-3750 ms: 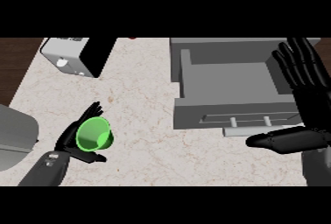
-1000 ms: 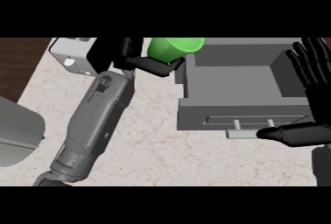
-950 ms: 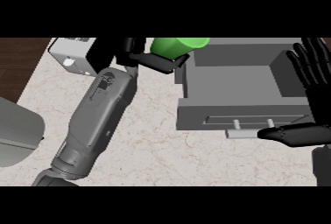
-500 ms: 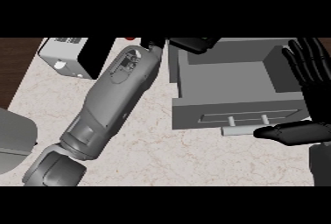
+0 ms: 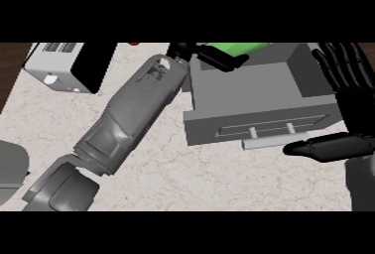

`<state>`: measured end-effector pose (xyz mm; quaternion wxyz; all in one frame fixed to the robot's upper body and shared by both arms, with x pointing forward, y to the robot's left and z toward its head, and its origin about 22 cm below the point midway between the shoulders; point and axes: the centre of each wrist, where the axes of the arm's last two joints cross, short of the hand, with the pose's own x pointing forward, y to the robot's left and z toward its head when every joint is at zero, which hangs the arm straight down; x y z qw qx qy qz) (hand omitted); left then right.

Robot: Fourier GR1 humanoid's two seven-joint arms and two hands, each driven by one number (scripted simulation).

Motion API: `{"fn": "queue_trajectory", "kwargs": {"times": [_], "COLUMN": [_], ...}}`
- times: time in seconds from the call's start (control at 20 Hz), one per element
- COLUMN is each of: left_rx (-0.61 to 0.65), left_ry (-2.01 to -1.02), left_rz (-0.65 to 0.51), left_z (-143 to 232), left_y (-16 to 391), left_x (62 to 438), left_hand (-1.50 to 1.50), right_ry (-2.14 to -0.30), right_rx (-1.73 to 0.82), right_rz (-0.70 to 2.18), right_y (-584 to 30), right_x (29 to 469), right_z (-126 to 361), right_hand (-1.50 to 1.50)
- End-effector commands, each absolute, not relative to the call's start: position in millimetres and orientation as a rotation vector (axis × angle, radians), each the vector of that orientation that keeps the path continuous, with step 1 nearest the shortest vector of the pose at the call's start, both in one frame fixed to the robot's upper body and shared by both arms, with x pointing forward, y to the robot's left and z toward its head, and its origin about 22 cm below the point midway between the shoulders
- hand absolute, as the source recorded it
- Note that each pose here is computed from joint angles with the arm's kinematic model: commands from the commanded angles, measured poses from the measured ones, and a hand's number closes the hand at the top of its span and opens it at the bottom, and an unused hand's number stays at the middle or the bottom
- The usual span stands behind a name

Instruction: Pick up the cup, place it into the drawer and close the drawer

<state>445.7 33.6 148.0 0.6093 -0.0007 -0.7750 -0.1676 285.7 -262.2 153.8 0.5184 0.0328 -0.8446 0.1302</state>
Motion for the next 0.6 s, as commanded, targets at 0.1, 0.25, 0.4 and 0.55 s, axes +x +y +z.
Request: {"fn": "queue_trajectory", "kwargs": {"times": [0.1, 0.25, 0.4, 0.55], "left_rx": [0.001, 0.022, -0.086, -0.14], "left_ry": [-1.708, -1.716, -1.755, -1.764], "left_rz": [-0.478, -0.491, -0.399, -0.297], "left_z": [126.5, 119.7, 119.2, 117.5], "left_y": [36.5, 38.0, 40.2, 40.8], "left_x": [442.1, 440.9, 440.6, 438.3], "left_hand": [1.5, -1.5, -1.5, -1.5], "right_ry": [-2.047, -2.051, -2.066, -2.006], "right_rx": [0.152, 0.163, 0.237, 0.41], "right_rz": [0.363, 0.377, 0.421, 0.498], "right_y": [-253.5, -252.0, -239.8, -224.1], "right_x": [288.7, 299.4, 295.1, 293.8], "right_z": [155.3, 165.5, 163.2, 157.4], "right_hand": [-1.5, -1.5, -1.5, -1.5]}}
